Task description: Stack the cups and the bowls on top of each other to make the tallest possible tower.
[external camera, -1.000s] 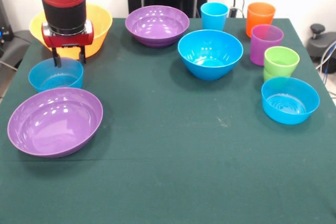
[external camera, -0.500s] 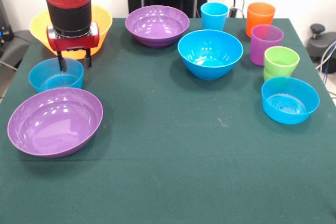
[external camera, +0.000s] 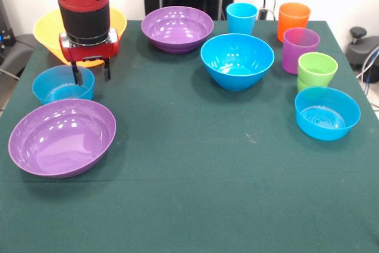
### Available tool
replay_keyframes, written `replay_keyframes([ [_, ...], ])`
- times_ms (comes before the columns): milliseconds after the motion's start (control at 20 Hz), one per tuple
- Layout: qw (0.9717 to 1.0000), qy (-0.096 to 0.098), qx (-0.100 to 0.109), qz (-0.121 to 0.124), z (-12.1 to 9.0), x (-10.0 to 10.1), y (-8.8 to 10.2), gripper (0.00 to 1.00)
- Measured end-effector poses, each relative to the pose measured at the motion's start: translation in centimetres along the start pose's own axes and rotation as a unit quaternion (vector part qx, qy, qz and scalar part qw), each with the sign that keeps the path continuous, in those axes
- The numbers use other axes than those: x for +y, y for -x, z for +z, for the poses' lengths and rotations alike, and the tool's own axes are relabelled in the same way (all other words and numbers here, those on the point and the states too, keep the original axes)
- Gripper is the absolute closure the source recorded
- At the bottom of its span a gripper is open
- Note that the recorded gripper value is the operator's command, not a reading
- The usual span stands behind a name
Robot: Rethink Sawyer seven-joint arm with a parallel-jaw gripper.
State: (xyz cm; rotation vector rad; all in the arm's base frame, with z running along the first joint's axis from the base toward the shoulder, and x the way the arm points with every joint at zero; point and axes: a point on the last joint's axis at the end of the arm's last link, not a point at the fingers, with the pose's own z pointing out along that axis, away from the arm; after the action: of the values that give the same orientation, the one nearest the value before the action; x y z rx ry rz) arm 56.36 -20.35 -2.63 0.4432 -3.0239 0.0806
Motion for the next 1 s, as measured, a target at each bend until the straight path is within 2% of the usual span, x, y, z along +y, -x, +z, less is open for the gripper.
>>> replay_keyframes([
  [550, 0.9994, 0.008, 0.015, -0.030, 3.4, 2.6, 0.1, 0.00],
  [1000, 0.9993, -0.002, 0.011, -0.035, 3.2, 2.7, 1.3, 0.00],
])
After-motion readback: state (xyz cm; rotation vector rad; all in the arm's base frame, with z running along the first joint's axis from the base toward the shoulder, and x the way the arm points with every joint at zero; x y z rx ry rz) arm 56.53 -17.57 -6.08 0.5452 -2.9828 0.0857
